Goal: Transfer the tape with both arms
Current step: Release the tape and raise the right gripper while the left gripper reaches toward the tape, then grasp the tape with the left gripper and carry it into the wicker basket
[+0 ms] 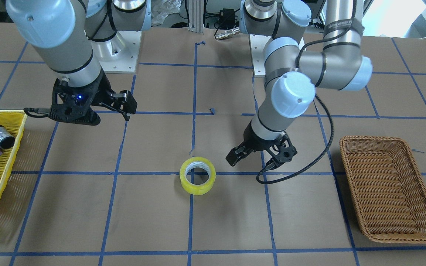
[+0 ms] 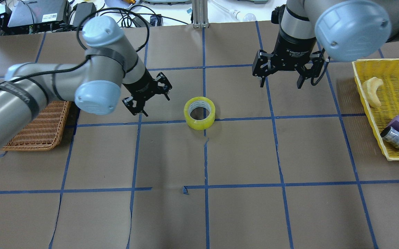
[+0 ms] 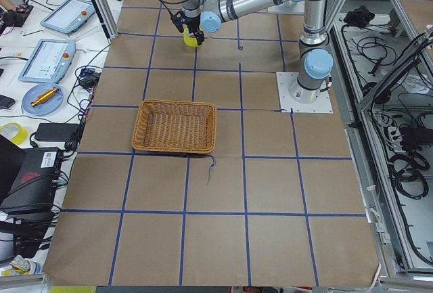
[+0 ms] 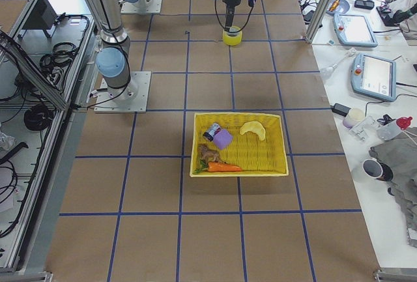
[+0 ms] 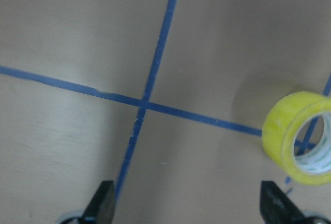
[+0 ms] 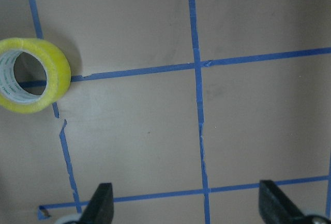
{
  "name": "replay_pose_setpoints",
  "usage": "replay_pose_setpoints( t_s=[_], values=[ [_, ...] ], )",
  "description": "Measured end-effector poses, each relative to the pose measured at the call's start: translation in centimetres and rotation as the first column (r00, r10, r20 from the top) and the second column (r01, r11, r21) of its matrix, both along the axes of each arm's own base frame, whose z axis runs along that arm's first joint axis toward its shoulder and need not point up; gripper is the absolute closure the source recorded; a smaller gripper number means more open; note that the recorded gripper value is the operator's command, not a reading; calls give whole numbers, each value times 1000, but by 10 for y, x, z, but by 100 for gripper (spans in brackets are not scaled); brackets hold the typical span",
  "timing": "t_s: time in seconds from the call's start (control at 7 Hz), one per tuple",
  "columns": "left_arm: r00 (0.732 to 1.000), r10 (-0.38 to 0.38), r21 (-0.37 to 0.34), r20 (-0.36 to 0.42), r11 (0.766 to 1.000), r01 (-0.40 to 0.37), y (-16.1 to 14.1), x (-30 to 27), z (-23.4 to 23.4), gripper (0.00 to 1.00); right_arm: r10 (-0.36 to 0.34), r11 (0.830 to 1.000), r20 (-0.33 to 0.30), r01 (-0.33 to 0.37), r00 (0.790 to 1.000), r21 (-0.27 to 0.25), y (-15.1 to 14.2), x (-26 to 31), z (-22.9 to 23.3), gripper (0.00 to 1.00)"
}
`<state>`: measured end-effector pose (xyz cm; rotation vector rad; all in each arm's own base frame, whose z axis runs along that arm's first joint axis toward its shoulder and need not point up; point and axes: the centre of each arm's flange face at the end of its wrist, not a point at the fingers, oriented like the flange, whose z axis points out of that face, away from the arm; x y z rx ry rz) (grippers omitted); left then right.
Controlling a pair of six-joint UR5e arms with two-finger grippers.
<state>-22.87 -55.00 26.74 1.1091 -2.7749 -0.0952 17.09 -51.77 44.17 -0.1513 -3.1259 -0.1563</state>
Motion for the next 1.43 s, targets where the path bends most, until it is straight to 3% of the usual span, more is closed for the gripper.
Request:
replay_pose_setpoints(
  t_s=[0.14, 0.29, 0.43, 0.57, 0.86, 1.0, 1.14, 1.43],
  values=[
    [990, 139, 11, -11, 990, -139, 2, -33, -27, 7, 0, 1000, -1, 0, 1000, 1, 5, -3, 7, 0],
    [976, 215, 14, -19, 977, -215, 2, -58, -51, 7, 1, 1000, -4, -1, 1000, -2, 6, -4, 9, 0],
    [967, 253, 20, -25, 967, -253, 2, -75, -71, 75, 3, 1000, -2, -3, 1000, 2, 6, -4, 7, 0],
    [969, 245, 26, -20, 969, -244, 4, -85, -87, 100, 13, 1000, 2, -13, 1000, -2, 6, -5, 9, 0],
    [989, 145, -1, -16, 989, -145, 3, -89, -88, 100, 41, 999, 2, -41, 999, -22, 10, -7, 18, 0],
    [999, 51, -34, -1, 998, -51, -2, -80, -79, 100, 45, 998, 3, -45, 999, -32, 12, -8, 23, 0],
    [996, -86, -56, 35, 995, 87, -16, -50, -65, 100, 46, 998, 2, -46, 999, -40, 13, -8, 26, 0],
    [949, -306, -15, 73, 951, 308, -49, 45, -9, 100, 49, 997, -1, -49, 999, -59, 12, -10, 30, 0]
  ],
)
